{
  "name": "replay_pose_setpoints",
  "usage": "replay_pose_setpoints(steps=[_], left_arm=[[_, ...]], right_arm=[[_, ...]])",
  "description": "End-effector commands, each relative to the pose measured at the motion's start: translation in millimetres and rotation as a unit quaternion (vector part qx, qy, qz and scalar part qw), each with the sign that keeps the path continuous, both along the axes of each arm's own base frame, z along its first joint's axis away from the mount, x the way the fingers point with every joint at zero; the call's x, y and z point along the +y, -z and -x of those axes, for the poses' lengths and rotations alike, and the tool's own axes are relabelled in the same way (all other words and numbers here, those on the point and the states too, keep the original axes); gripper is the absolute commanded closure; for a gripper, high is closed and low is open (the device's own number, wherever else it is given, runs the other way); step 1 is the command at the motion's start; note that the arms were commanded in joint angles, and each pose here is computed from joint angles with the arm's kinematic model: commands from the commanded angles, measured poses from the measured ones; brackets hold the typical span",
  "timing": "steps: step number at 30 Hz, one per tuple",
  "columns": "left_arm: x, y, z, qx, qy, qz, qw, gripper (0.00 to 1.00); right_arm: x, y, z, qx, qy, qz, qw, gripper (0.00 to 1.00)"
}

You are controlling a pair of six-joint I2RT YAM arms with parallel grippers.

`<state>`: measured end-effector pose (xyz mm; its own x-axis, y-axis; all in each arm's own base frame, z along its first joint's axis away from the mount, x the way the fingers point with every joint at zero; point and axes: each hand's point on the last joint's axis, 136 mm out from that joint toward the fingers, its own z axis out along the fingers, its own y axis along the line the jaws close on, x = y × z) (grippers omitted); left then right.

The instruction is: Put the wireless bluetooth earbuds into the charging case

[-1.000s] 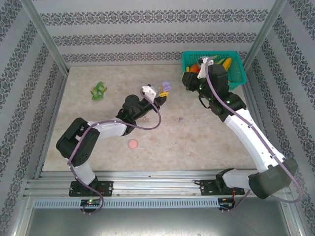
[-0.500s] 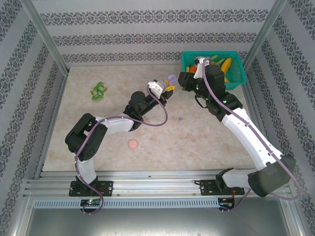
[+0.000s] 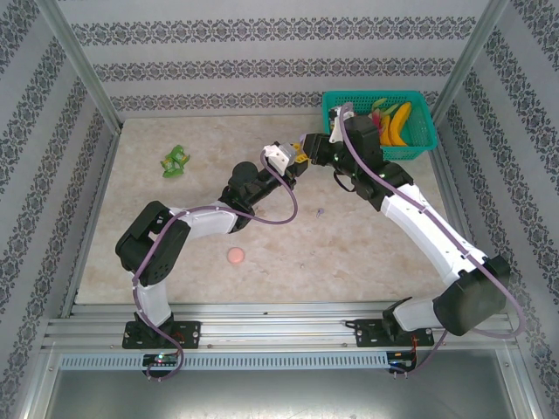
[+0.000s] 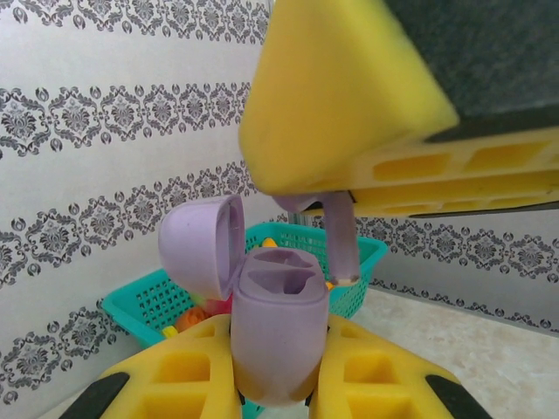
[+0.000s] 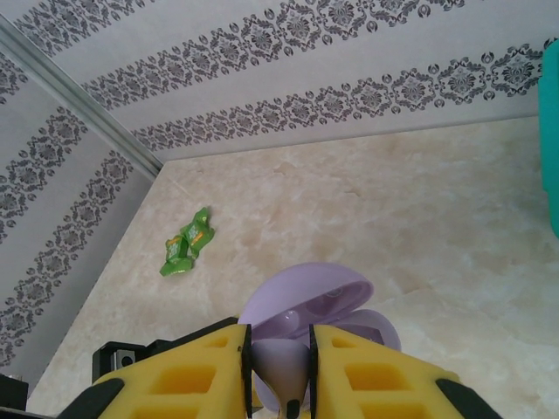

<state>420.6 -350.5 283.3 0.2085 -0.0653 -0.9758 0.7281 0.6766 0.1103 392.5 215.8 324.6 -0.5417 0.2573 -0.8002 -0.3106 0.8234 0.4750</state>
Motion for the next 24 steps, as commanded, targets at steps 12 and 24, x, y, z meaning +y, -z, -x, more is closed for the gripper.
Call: replay_pose_setpoints(steps=[12,24], left_arm=[[-3.0,-38.6,21.8,-0.042,0.026,0.027,0.998,1.0],[-6.3,-34.5,22.7,-0.035,0.035,0.022,0.999,1.0]], right_arm=[[-5.0,1.4,-5.1,-0.011,0.009,-0.004,1.0,0.77],[-11.5,1.5,-10.2,-0.008,0.016,-0.016,1.0,0.78]])
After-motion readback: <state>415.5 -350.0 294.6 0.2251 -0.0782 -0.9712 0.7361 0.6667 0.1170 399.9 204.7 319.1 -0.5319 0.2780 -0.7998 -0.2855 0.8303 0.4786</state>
